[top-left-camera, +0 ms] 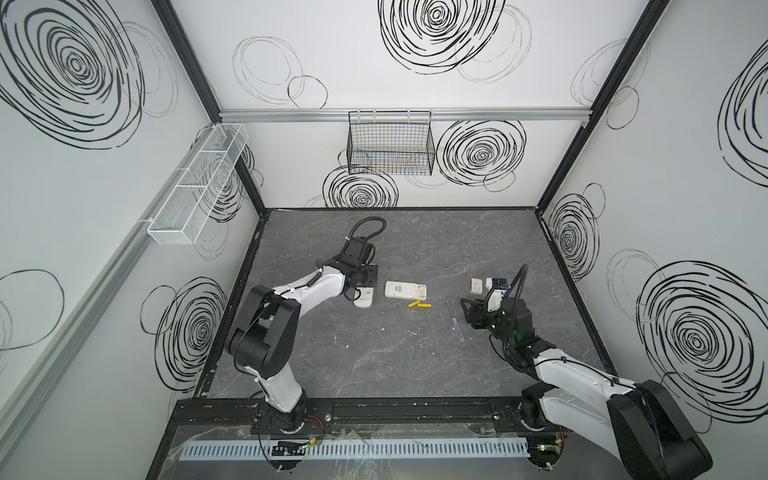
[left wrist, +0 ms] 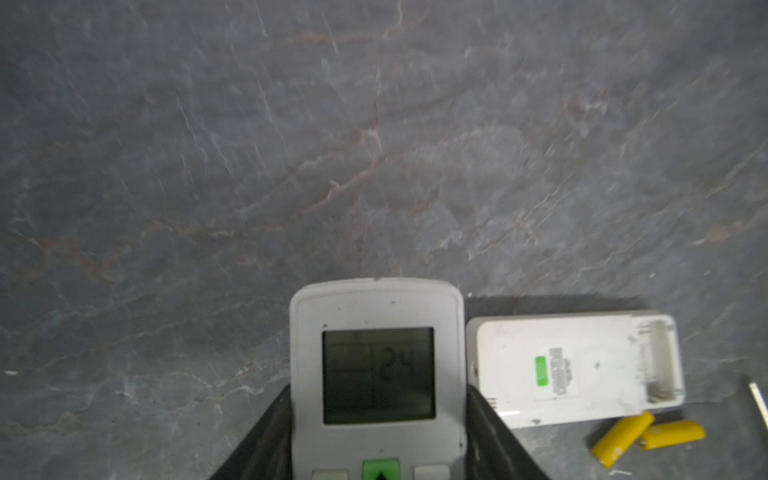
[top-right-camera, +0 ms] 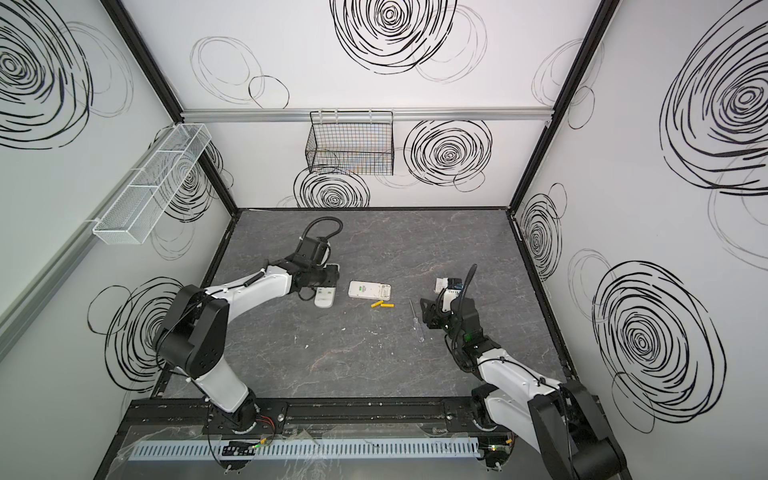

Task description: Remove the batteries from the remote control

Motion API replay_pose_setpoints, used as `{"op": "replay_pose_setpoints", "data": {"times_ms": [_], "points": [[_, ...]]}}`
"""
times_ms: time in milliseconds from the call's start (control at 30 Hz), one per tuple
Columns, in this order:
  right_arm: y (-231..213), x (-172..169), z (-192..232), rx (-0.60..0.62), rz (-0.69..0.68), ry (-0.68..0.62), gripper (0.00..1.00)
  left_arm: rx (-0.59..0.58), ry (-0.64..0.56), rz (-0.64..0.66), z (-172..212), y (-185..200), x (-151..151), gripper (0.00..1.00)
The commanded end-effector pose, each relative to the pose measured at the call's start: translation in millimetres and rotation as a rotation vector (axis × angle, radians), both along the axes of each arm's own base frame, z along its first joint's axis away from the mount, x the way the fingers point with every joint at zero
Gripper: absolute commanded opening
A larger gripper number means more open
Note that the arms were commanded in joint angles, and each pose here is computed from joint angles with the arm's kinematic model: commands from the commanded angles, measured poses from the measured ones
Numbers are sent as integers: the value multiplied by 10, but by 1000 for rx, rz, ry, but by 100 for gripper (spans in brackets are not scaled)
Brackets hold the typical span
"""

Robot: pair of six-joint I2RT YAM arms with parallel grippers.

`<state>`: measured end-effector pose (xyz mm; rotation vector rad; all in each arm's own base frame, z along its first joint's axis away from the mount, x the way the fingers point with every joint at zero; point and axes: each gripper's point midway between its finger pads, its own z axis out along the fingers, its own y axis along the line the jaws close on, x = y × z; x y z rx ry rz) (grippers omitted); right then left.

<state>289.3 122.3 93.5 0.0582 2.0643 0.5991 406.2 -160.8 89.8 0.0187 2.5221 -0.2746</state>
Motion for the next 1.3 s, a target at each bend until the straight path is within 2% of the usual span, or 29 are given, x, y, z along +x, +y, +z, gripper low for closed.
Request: {"op": "replay_pose_setpoints", "data": {"times_ms": [0,133,233,333,433,500,567,867,1267], "points": [[71,61,262,30,21,-51,61,-167,-73,21,494,5,193,42],[219,98,595,154,60,-104,62,-383,-221,-10,1092,-94,434,36],[362,119,878,266,106,-138,61,-564,-346,-70,1606,-180,529,35],[532,117,1161,317,139,-183,61,-755,-426,-42,1976,-98,567,34],[755,102,1439,289,162,-259,61,-916,-419,31,2069,26,577,34],[964,65,1579,259,187,-310,61,-1047,-404,78,2058,72,517,33],[1172,30,1675,233,212,-354,61,-1126,-406,108,2022,85,419,33],[2015,36,1747,73,329,-461,62,-1202,-370,48,2001,-254,51,34],[2301,296,1553,13,309,-416,60,-1196,-341,12,1947,-445,-52,32]]}}
